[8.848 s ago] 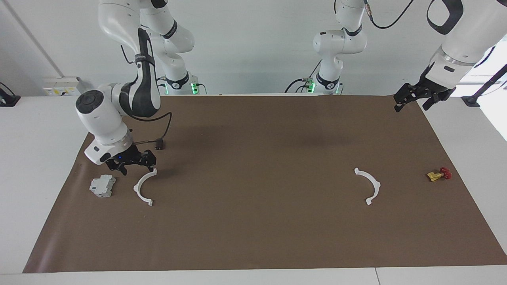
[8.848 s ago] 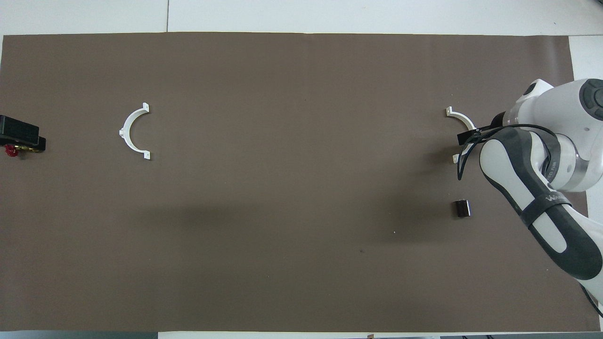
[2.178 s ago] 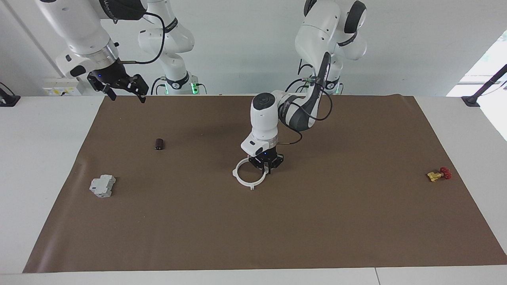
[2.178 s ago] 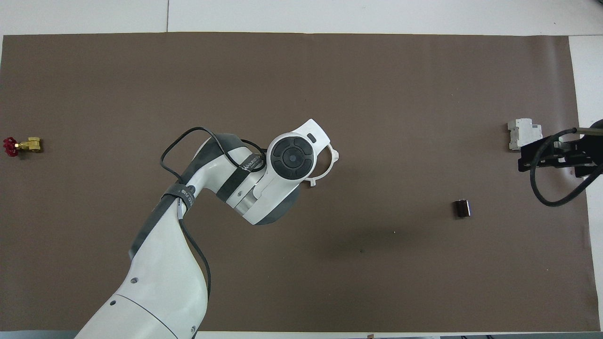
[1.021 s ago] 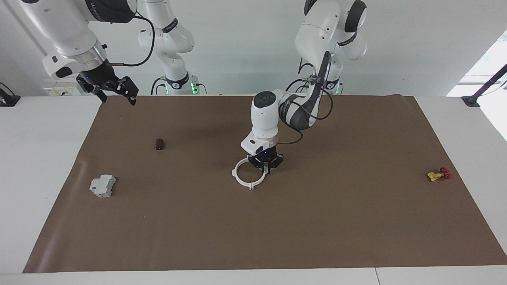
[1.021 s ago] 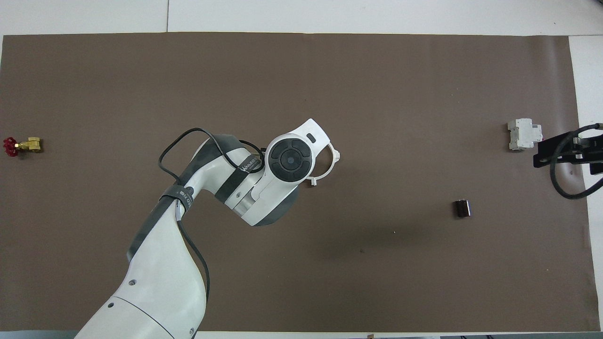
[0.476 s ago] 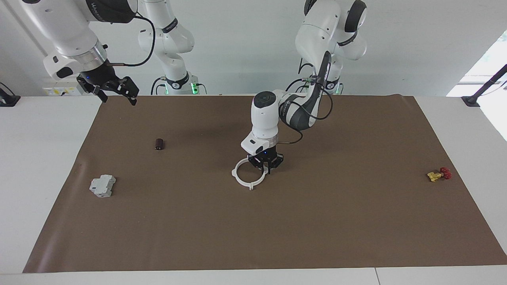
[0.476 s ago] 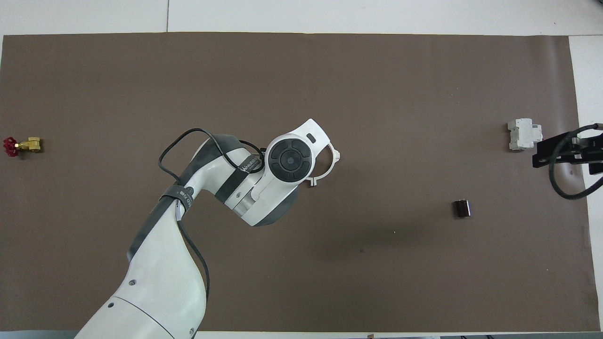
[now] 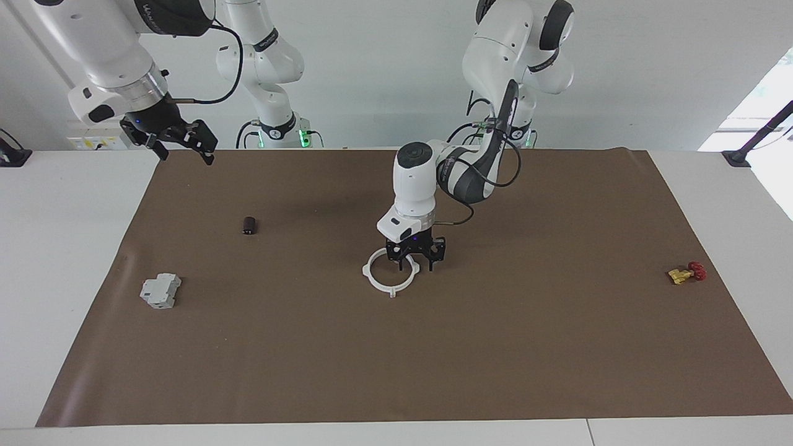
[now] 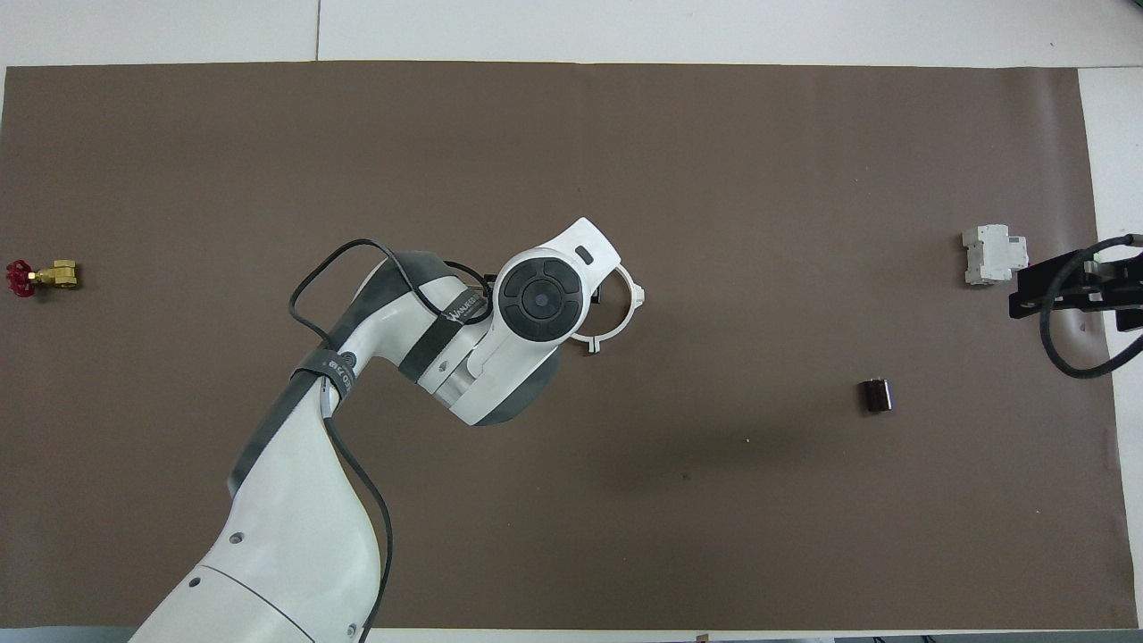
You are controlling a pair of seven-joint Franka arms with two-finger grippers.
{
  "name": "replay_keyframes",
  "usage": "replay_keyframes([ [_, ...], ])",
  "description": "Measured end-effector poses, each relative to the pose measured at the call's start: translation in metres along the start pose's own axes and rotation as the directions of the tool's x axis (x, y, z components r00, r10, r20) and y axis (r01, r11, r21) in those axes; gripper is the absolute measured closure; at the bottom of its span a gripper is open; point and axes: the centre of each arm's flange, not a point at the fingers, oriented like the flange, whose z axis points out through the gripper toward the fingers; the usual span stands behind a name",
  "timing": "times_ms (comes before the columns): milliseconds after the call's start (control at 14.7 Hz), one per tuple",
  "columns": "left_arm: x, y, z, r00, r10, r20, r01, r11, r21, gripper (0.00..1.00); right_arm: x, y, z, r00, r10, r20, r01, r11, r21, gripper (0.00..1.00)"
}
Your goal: Assemble drain pipe with both arms
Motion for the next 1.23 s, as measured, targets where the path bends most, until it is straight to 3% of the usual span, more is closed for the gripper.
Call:
replay_keyframes([
  [272,0.034,-0.065,-0.055,0.994,-0.106,-0.039,0.106,0.994,-0.002,0.00,0.000,0.000,0.000,1.000,0.000,0.000,0.000,1.000,0.000,0.00],
  [545,0.055,-0.162,-0.093,0.981,-0.196,-0.013,0.196,0.979,0.050,0.00,0.000,0.000,0.000,1.000,0.000,0.000,0.000,1.000,0.000,0.00],
  [681,0.062,-0.206,-0.105,0.978,-0.210,0.008,0.210,0.977,0.043,0.00,0.000,0.000,0.000,1.000,0.000,0.000,0.000,1.000,0.000,0.00],
  [885,0.063,-0.269,-0.130,0.975,-0.209,0.076,0.208,0.978,0.020,0.00,0.000,0.000,0.000,1.000,0.000,0.000,0.000,1.000,0.000,0.00],
  [1225,0.043,-0.372,-0.202,0.977,-0.176,0.119,0.178,0.984,-0.008,0.00,0.000,0.000,0.000,1.000,0.000,0.000,0.000,1.000,0.000,0.00],
])
